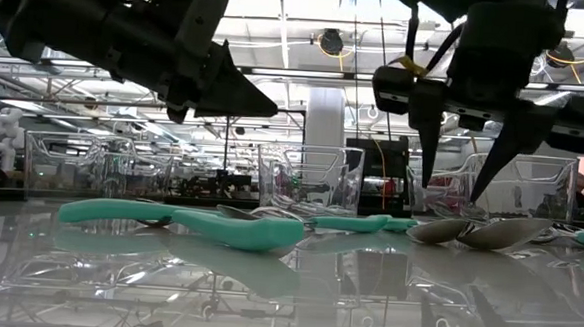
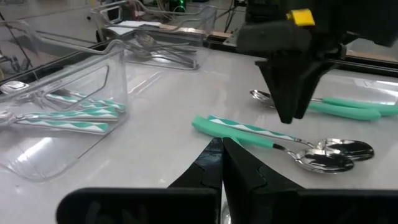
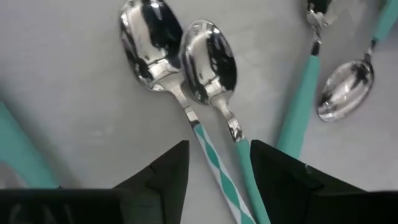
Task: Sort silverware by color (type)
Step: Put the white-green spoon into the middle transparent bin
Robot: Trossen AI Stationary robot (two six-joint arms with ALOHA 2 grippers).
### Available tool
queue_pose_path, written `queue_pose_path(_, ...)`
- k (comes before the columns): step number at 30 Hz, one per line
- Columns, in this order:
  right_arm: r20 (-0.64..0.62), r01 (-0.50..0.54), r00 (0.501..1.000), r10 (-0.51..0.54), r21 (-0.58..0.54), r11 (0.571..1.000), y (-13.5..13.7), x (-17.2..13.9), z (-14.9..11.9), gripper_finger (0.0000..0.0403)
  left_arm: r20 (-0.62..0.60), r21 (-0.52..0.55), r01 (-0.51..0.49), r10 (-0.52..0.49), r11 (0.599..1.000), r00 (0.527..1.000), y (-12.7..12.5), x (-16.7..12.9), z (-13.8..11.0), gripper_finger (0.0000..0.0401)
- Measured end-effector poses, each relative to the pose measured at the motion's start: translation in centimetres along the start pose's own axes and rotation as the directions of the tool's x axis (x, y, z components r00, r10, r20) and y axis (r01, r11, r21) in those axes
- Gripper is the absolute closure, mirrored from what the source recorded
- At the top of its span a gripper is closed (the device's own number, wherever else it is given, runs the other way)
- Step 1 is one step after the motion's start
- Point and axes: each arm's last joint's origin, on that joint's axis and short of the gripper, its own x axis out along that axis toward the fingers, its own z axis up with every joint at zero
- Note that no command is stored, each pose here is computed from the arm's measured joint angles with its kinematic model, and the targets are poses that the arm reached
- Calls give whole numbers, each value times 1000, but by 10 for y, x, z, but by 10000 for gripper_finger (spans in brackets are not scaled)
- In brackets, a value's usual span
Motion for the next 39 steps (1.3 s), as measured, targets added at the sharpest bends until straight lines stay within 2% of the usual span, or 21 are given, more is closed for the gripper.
queue_pose_path(6,-40,-46,998,44,-54,997,0,21,-5,239,1,3,-16,16,1000,1000,4,3,1,394)
queue_pose_path(12,-70,-89,994,85,-47,995,-2,38,-14,241,-10,12,-20,20,1000,1000,5,3,0,394)
queue_pose_path(17,-90,-135,987,132,-29,990,0,45,-20,281,-12,13,-21,21,1000,1000,5,3,0,394)
queue_pose_path(23,-81,-154,985,149,-54,987,1,45,-20,352,-15,17,-22,22,1000,1000,5,3,-1,394)
queue_pose_path(27,-93,-164,983,159,-53,985,2,45,-21,383,-15,17,-22,22,1000,1000,5,3,-1,394)
queue_pose_path(32,-104,-158,983,150,-75,985,4,42,-19,384,-15,17,-22,22,1000,1000,5,3,-1,394)
queue_pose_path(39,-74,-92,994,85,-96,991,8,20,-6,384,-19,19,-22,22,1000,1000,5,3,-1,394)
